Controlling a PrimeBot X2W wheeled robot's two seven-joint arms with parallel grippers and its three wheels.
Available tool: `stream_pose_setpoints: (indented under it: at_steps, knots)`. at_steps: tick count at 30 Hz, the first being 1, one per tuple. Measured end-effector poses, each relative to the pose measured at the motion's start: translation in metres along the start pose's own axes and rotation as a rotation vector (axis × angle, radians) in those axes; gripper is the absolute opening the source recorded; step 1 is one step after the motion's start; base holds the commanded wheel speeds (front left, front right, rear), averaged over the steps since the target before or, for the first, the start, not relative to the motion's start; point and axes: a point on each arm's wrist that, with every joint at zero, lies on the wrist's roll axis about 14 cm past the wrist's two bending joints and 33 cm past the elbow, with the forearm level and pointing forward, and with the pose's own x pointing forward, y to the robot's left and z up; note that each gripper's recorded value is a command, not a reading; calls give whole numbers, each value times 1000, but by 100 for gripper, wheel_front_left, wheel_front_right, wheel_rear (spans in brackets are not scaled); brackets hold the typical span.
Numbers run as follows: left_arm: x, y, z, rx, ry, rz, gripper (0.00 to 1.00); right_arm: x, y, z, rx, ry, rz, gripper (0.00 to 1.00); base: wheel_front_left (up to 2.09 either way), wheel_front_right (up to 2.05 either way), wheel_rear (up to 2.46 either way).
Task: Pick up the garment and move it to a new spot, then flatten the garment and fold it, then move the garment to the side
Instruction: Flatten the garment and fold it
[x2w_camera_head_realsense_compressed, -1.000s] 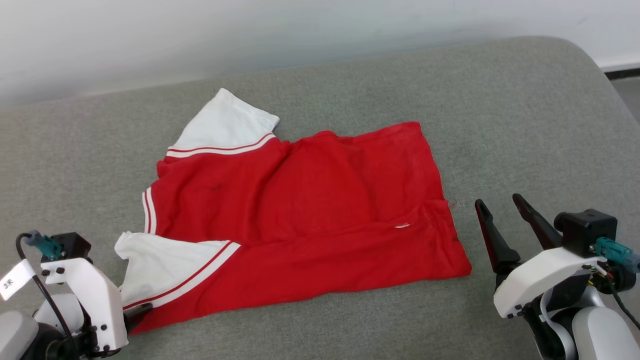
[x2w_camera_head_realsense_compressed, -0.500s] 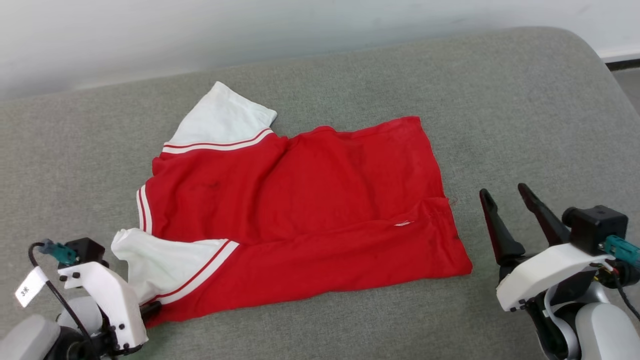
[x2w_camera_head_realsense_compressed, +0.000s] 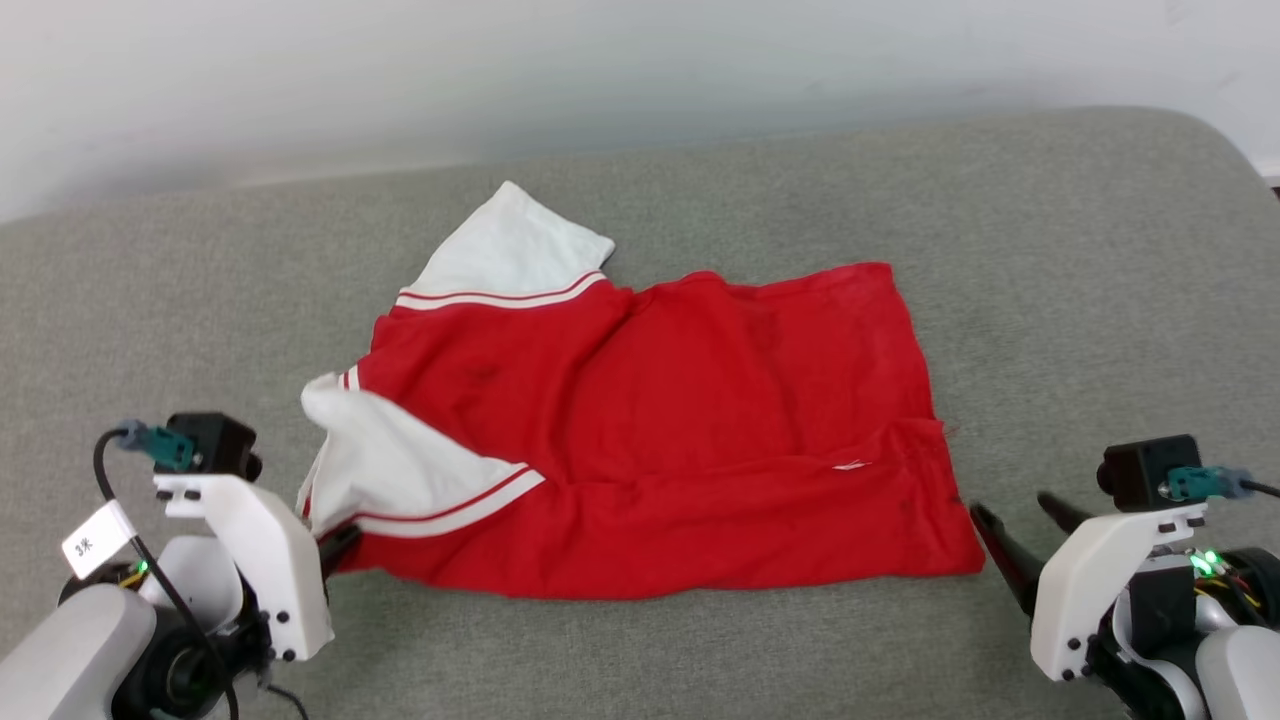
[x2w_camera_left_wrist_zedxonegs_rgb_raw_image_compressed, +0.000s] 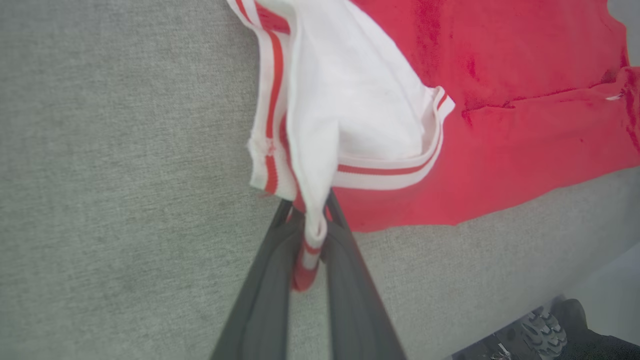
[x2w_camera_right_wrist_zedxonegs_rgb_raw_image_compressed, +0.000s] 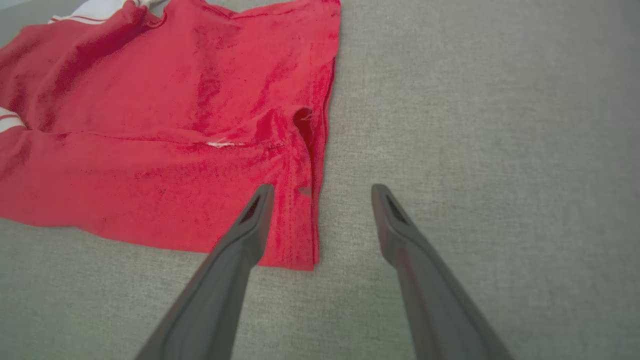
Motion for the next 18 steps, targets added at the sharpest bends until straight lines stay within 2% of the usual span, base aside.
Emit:
stream_pose_setpoints:
  at_steps: [4,17,18]
  knots:
    - [1,-5,14,30,-43,-10,0,10,0,-32,1,217,32,100,0,0,0]
    - [15,3,6,0,-31,-1,0,48,25,-57,-50,476,136,100,0,0,0]
    - [15,4,5,-3,-28,2,0,49,26,-58,-46,485,141,48,0,0,0]
